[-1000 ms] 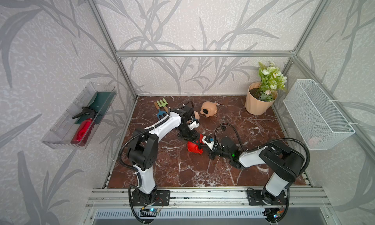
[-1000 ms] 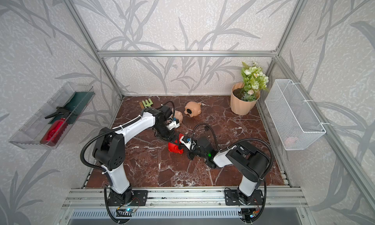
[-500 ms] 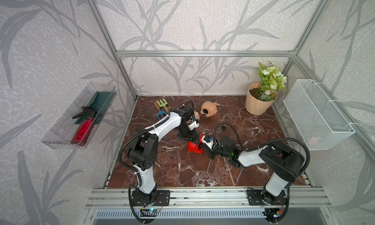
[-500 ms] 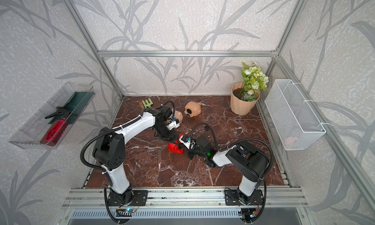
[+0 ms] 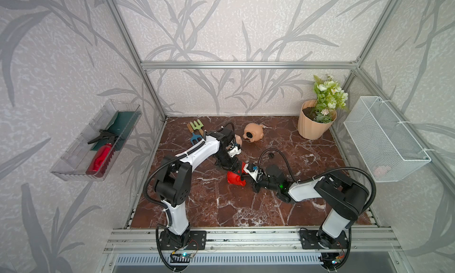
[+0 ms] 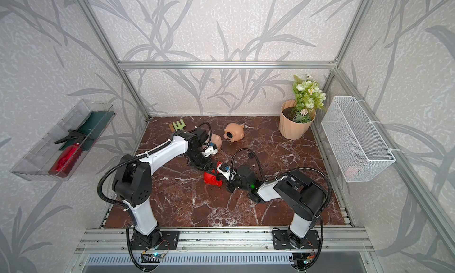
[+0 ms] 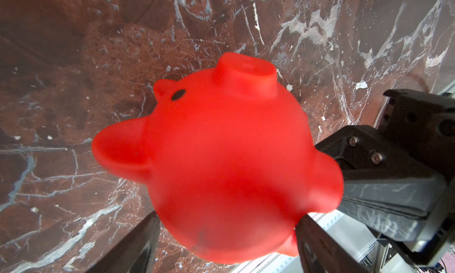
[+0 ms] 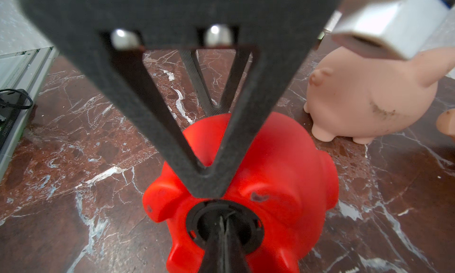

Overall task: Close piggy banks
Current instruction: Hold the piggy bank at the center of the board, then screw the knob on the piggy bank.

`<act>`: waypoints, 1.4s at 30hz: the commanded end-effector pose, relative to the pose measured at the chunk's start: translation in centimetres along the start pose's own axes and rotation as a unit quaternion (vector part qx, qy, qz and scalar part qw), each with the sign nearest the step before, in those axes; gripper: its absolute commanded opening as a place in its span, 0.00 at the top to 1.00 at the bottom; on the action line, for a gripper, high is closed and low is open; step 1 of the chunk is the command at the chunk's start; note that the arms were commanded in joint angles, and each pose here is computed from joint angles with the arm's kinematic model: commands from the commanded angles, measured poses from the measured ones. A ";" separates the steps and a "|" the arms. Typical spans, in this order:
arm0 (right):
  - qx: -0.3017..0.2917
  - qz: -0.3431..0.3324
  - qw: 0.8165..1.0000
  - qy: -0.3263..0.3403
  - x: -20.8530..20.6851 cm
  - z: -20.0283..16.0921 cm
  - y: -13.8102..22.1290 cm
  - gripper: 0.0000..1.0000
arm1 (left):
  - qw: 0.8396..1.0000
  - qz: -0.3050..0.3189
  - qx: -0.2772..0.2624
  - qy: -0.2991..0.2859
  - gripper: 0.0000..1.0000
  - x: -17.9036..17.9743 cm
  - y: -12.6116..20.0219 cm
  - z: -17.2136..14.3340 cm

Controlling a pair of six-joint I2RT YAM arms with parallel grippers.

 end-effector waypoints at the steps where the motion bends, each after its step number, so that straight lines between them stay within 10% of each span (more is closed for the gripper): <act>1: -0.013 0.000 1.000 -0.016 -0.3 1.0 -0.4 1.00 | 1.000 0.000 0.019 -0.004 0.16 -0.1 -0.5 -0.4; 42: -0.019 0.040 0.999 -0.021 0.4 1.8 -0.7 1.00 | 0.999 -0.018 0.020 -0.018 0.19 -0.9 -0.3 -0.4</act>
Point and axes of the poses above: each gripper's point midway between its finger pads, its own y axis back along the fingers, its own x axis along the line the jaws close on, z = x × y, the point moved 6 cm from there along y, back along the fingers, and after that the axes turned 1 degree about y, right-handed, at the moved point
